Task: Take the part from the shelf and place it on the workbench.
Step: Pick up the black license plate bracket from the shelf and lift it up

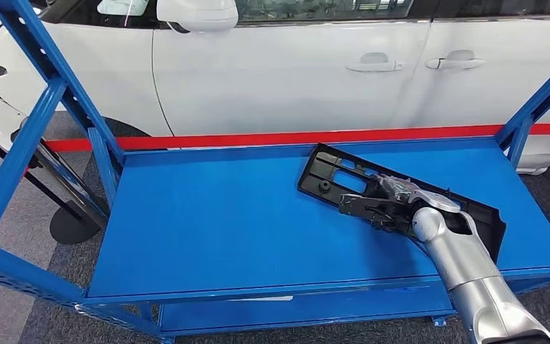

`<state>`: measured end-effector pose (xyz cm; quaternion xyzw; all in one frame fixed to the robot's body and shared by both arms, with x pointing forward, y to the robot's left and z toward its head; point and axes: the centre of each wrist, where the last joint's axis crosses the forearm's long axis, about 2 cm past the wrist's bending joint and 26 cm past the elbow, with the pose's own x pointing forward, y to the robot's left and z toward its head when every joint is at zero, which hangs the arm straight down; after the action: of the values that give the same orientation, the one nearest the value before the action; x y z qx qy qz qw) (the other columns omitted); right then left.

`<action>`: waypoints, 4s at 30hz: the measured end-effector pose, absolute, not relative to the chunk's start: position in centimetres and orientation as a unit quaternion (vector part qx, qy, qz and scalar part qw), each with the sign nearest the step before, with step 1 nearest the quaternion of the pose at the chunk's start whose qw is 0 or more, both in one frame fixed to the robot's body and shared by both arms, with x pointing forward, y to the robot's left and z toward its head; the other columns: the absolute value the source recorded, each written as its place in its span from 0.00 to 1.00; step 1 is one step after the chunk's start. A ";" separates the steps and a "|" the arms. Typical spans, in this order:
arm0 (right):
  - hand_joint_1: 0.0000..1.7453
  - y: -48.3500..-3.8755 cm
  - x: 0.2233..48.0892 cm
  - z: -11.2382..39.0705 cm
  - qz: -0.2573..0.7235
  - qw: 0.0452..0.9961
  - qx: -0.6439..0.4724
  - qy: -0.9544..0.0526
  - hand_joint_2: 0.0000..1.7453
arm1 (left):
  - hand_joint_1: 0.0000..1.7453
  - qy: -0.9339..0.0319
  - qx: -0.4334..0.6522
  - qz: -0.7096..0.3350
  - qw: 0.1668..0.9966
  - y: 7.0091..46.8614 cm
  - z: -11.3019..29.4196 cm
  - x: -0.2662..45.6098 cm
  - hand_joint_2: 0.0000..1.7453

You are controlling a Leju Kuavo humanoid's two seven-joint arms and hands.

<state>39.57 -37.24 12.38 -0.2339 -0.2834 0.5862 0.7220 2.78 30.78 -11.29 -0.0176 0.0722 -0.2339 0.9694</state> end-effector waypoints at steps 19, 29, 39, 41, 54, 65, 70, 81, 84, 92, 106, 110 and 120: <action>1.00 -37.6 39.6 12.4 0.579 0.729 -0.222 -0.289 1.00 | 0.00 0.074 -0.016 -0.234 0.969 31.0 -11.3 2.8 0.00; 1.00 -37.5 39.7 12.6 0.579 0.726 -0.221 -0.298 1.00 | 0.00 0.073 -0.016 -0.234 0.969 31.0 -11.3 2.8 0.00; 1.00 -37.5 39.7 12.7 0.576 0.726 -0.222 -0.303 1.00 | 0.00 0.073 -0.016 -0.234 0.969 31.0 -11.3 2.8 0.00; 0.78 -37.5 39.7 12.7 0.576 0.726 -0.221 -0.304 1.00 | 0.00 0.073 -0.016 -0.234 0.969 31.0 -11.3 2.8 0.00; 0.00 -37.6 39.2 12.2 0.587 0.724 -0.244 -0.267 1.00 | 0.00 0.061 -0.019 -0.235 0.970 31.1 -11.3 2.8 0.00; 0.00 -38.7 39.0 13.1 0.603 0.717 -0.265 -0.227 1.00 | 0.00 0.038 -0.030 -0.235 0.971 30.3 -11.3 3.1 0.00; 0.00 -39.4 38.9 13.5 0.607 0.715 -0.271 -0.218 1.00 | 0.00 0.031 -0.034 -0.235 0.971 29.8 -11.3 3.2 0.00; 1.00 -40.9 38.6 14.6 0.617 0.712 -0.272 -0.196 1.00 | 0.00 0.013 -0.045 -0.235 0.971 28.9 -11.3 3.4 0.00; 1.00 -41.2 38.4 14.8 0.617 0.711 -0.273 -0.197 1.00 | 0.00 0.011 -0.047 -0.235 0.971 28.8 -11.2 3.4 0.00; 1.00 -41.3 38.3 15.3 0.617 0.707 -0.278 -0.206 1.00 | 0.00 0.009 -0.047 -0.236 0.971 28.7 -11.2 3.5 0.00; 1.00 -41.3 38.3 15.7 0.611 0.707 -0.277 -0.223 1.00 | 0.00 0.008 -0.049 -0.236 0.971 28.5 -11.2 3.6 0.25; 1.00 -41.4 38.3 15.7 0.610 0.707 -0.277 -0.226 1.00 | 0.00 0.003 -0.051 -0.235 0.971 28.4 -11.2 3.6 1.00; 1.00 -42.1 37.7 15.6 0.605 0.710 -0.275 -0.233 1.00 | 0.00 0.002 -0.046 -0.240 0.970 28.3 -11.2 3.6 1.00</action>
<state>37.69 -42.06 15.60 -0.2751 -0.2325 0.6048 0.7102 3.60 28.25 -11.23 -0.0462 0.0020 -0.2397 0.9697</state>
